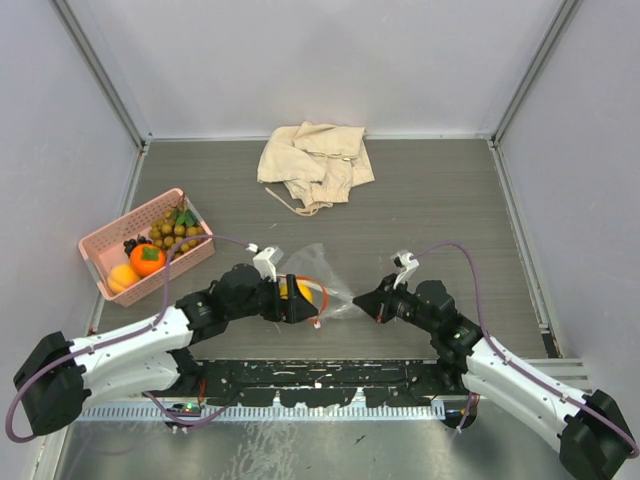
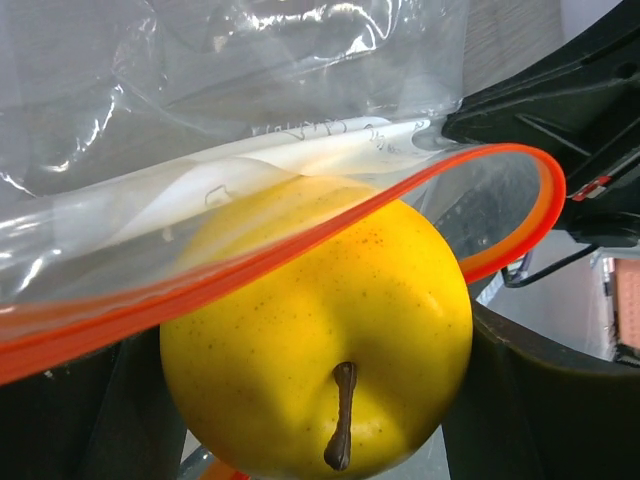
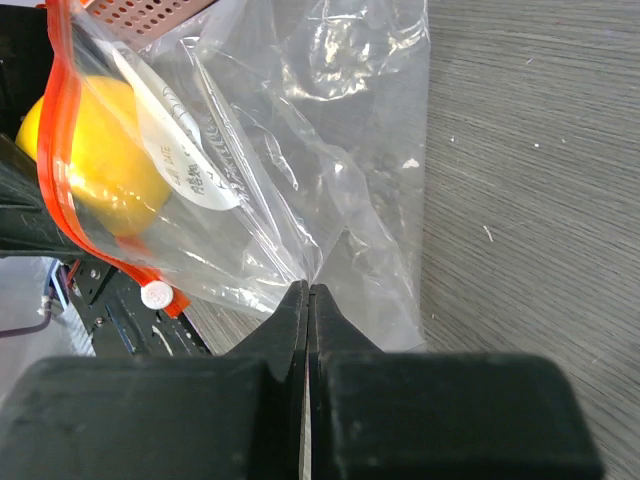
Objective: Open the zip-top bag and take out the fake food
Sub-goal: Pick up the fake fruit from the zipper food storage bag.
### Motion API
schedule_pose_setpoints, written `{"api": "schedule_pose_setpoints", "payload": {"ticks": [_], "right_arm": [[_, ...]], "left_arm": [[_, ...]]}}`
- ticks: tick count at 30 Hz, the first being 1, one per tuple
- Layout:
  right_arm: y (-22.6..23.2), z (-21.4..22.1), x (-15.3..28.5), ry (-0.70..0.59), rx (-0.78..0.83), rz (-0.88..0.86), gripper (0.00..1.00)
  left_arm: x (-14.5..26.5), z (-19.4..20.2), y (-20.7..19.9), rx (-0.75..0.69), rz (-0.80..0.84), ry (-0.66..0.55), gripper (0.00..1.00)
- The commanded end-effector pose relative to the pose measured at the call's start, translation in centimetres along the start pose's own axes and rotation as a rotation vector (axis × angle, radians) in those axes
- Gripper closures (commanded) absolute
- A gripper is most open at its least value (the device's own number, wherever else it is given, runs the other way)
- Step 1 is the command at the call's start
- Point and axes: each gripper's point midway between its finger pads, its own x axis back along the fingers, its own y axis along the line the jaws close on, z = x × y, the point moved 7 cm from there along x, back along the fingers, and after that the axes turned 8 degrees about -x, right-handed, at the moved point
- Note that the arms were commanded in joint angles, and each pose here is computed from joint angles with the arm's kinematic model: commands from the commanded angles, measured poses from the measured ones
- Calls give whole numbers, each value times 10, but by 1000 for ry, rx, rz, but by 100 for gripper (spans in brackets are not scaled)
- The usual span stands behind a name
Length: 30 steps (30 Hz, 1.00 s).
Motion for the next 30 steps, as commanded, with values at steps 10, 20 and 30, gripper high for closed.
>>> {"api": "schedule_pose_setpoints", "payload": {"ticks": [10,20,30], "right_arm": [[3,12,-8,70,108,46,99],[30,7,-2,9,145,-139,44],[57,-5,9,-102,322,-367,2]], "left_arm": [[-13,-21,-3,209,143,-187,33],[-17,-30,-14,204,208,-191,38],[-17,-35,-23,204,281,-195,40]]}}
